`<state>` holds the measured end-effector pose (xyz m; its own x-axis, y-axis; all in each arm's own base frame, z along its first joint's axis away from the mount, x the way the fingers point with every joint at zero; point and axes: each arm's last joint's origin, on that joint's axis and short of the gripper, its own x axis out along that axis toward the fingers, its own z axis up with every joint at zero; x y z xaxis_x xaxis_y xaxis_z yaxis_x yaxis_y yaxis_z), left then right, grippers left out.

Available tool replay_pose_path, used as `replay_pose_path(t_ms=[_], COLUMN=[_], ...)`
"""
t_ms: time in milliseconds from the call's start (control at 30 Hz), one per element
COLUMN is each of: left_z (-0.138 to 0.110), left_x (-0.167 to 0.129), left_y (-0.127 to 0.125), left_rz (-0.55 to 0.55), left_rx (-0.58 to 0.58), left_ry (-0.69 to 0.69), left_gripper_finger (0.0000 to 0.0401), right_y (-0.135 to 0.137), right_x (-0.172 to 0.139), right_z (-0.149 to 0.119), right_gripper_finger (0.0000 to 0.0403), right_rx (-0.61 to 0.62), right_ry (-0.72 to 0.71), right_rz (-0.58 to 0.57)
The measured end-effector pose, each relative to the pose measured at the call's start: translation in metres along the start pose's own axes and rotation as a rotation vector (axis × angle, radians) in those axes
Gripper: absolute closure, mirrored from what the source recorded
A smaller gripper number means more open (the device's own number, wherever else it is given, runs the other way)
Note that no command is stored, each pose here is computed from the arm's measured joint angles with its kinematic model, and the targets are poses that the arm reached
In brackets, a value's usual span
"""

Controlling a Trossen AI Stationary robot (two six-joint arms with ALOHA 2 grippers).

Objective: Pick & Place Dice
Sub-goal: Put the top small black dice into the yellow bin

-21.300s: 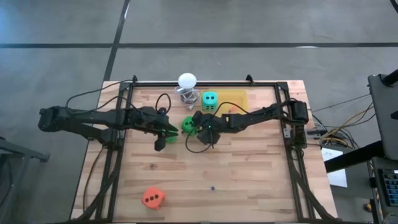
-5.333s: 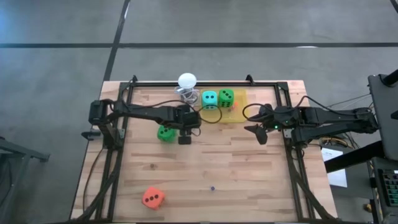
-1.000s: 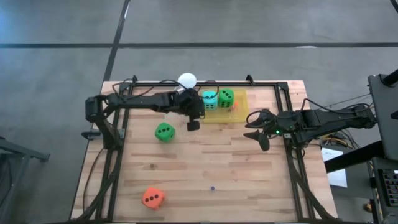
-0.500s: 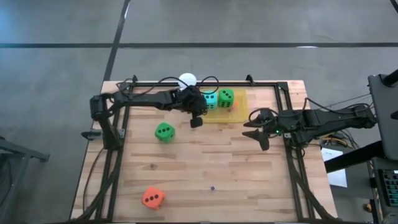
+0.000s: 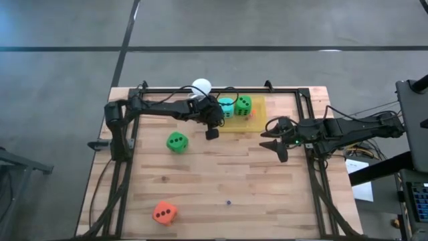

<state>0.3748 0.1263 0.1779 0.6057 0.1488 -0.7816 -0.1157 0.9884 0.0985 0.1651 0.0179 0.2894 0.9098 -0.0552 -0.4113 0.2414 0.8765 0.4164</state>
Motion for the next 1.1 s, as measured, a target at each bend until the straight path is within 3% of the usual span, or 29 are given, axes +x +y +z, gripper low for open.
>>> replay_pose_path(t_ms=[433, 1100], left_z=[-0.0008, -0.0008], left_x=[0.0011, 0.0010], left_y=[-0.0002, -0.0005], left_rz=[-0.003, -0.008], left_rx=[0.003, 0.000], left_ry=[0.004, 0.005], left_gripper_finger=[0.0356, 0.0270], right_y=[0.0000, 0.0001], right_x=[0.0002, 0.0002], right_z=[-0.0001, -0.0002], right_gripper_finger=[0.0175, 0.0175], right_rx=[0.000, 0.000], right_ry=[0.001, 0.003], right_rz=[0.000, 0.002])
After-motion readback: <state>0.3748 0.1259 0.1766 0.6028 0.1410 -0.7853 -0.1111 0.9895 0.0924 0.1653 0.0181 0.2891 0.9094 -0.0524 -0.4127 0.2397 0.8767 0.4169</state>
